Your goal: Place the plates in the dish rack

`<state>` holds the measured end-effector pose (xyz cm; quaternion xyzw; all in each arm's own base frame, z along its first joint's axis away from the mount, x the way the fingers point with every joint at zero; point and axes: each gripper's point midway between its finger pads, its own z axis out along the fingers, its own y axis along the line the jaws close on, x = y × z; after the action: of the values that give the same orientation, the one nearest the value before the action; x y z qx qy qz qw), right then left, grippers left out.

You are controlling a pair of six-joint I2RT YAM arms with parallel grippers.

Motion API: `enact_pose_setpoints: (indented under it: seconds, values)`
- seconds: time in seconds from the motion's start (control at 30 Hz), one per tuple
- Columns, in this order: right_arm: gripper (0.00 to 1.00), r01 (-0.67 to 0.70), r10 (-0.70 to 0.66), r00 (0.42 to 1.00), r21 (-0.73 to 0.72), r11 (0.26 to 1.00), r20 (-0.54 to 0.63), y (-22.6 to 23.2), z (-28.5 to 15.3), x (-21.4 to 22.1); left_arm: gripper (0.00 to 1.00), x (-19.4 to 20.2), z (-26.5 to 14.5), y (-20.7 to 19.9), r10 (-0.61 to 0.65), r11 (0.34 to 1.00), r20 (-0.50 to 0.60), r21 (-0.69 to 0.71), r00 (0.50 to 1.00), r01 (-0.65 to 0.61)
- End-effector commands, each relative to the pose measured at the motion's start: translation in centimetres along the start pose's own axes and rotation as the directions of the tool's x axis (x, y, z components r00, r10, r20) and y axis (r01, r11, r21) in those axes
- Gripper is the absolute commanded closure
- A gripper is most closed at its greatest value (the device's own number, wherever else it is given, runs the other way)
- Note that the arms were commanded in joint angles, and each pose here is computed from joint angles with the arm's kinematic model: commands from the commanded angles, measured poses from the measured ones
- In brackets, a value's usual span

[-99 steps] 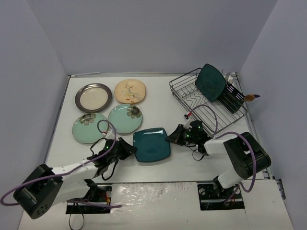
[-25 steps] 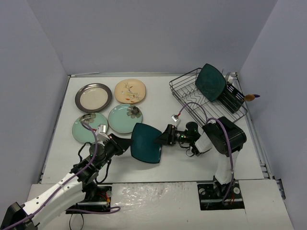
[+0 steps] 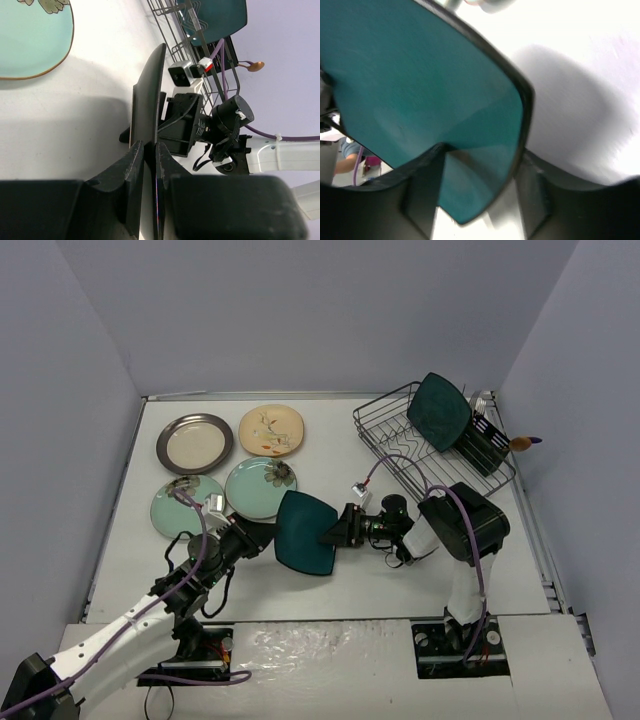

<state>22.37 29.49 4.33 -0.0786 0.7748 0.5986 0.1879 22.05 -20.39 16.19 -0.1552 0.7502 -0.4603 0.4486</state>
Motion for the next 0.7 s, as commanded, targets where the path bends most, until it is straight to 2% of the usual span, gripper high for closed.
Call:
enact_pose_setpoints:
  seconds: [0.0, 0.2, 0.43, 0.67]
  values:
    - [0.57, 0.257, -0.237, 0.963, -0.167, 0.952, 0.129, 4.6, 0.0, -2.5, 1.00, -6.6, -1.6, -10.3, -0.079, 0.952, 0.185, 0.306, 0.979, 0.019]
    - [0.81, 0.297, -0.269, 0.950, -0.195, 0.935, 0.157, 6.6, -0.6, -3.2, 1.00, -6.2, -1.6, -8.2, -0.058, 0.971, 0.196, 0.238, 0.979, 0.010]
    - [0.99, 0.367, -0.326, 0.925, -0.230, 0.902, 0.198, 9.2, -1.3, -4.1, 1.00, -4.9, -1.1, -6.0, -0.066, 0.980, 0.175, 0.195, 0.982, 0.031]
    - [1.00, 0.381, -0.332, 0.916, -0.233, 0.894, 0.224, 10.3, -1.9, -4.4, 1.00, -3.7, -0.4, -2.8, -0.001, 0.998, 0.148, 0.066, 0.989, -0.009]
